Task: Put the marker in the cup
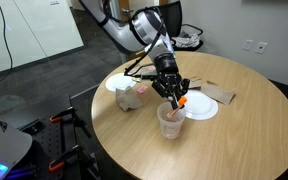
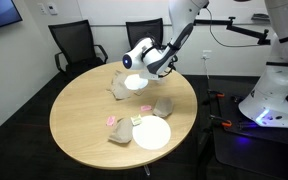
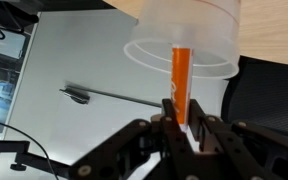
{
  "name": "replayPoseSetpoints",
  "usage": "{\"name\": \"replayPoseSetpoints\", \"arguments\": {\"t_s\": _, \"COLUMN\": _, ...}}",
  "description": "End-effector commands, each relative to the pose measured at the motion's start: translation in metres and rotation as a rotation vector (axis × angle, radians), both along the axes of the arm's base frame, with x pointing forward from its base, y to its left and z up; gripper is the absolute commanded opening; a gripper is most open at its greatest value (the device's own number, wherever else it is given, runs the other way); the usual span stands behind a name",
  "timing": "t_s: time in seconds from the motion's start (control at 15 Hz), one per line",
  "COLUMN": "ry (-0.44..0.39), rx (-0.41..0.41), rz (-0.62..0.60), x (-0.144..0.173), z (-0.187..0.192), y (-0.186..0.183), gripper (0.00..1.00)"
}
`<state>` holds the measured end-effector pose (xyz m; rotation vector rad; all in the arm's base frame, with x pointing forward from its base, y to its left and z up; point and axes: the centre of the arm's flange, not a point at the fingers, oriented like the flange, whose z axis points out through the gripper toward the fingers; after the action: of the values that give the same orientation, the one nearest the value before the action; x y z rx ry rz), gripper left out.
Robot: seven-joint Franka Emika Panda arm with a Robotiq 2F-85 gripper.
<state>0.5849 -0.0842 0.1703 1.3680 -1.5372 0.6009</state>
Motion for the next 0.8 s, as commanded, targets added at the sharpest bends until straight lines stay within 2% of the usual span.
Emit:
{"name": "replayPoseSetpoints", "arguments": {"t_s": 0.0, "ry": -0.017, "rx": -0.020, "rz": -0.019, "x": 0.011, "z": -0.010, "y": 0.005, "gripper": 0.05}}
{"name": "replayPoseSetpoints", "arguments": {"t_s": 0.47, "ry": -0.010, "rx": -0.018, "rz": -0.021, "x": 0.017, "z": -0.026, "y": 0.010, "gripper": 0.05}}
{"name": "replayPoseSetpoints", "arguments": {"t_s": 0.53, "ry": -0.011, "rx": -0.016, "rz": -0.024, "x": 0.018, "z": -0.027, "y": 0.010, "gripper": 0.44}}
{"name": "replayPoseSetpoints", "arguments": {"t_s": 0.6, "ry": -0.010, "rx": -0.016, "rz": -0.027, "x": 0.019, "z": -0.027, "y": 0.010, "gripper": 0.45}}
{"name": "replayPoseSetpoints", "arguments": {"t_s": 0.73, "ry": -0.013, "rx": -0.014, "rz": -0.030, "x": 0.019, "z": -0.028, "y": 0.010, "gripper": 0.58}}
